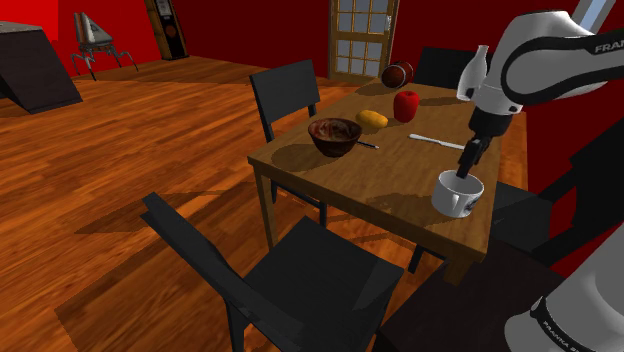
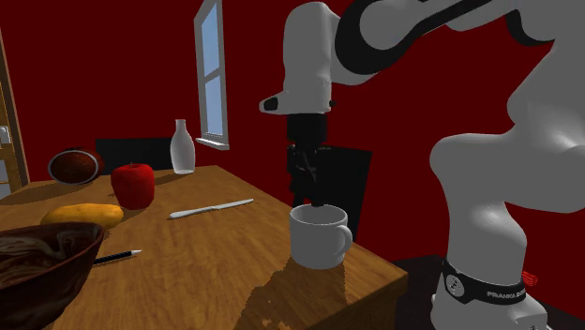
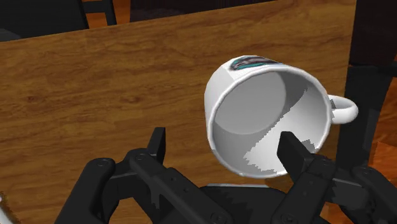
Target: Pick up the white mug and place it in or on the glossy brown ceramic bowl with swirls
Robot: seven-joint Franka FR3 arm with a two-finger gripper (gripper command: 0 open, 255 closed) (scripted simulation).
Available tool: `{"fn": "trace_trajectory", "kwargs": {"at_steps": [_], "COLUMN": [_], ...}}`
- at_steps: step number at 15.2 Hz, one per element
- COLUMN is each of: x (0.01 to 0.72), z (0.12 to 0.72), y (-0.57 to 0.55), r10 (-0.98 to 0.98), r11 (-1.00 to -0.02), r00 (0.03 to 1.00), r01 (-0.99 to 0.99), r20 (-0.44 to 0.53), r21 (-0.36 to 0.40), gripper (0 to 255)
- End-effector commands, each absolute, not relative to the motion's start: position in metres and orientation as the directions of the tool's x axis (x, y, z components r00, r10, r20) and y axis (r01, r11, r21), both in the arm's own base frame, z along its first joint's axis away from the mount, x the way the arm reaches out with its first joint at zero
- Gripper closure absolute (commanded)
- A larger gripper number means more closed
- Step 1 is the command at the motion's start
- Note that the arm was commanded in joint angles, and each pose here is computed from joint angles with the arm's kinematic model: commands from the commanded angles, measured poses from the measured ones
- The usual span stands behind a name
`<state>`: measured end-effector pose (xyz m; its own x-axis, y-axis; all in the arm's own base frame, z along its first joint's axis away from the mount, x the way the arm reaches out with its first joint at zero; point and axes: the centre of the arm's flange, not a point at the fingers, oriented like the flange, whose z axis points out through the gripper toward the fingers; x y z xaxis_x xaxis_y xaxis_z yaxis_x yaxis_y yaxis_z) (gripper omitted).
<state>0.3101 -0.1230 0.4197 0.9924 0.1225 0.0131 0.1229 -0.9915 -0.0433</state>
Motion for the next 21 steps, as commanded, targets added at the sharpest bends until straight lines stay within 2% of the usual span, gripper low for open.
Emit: {"fn": "trace_trajectory", "kwargs": {"at_steps": [1, 8, 15, 16, 21], "x": [0.305, 0.306, 0.306, 0.306, 0.306], "z": [0.409, 0.374, 0.374, 0.374, 0.374], "y": [-0.132, -0.130, -0.130, -0.130, -0.130], "r10": [0.115, 0.115, 0.115, 0.115, 0.115], "r11": [-0.992, -0.992, -0.992, -0.992, -0.992], "r00": [0.993, 0.993, 0.993, 0.993, 0.993], "r01": [0.116, 0.116, 0.116, 0.116, 0.116], "r20": [0.020, 0.020, 0.020, 0.020, 0.020], "r21": [-0.047, -0.047, -0.047, -0.047, -0.047], "gripper": [0, 0, 0, 255, 255]}}
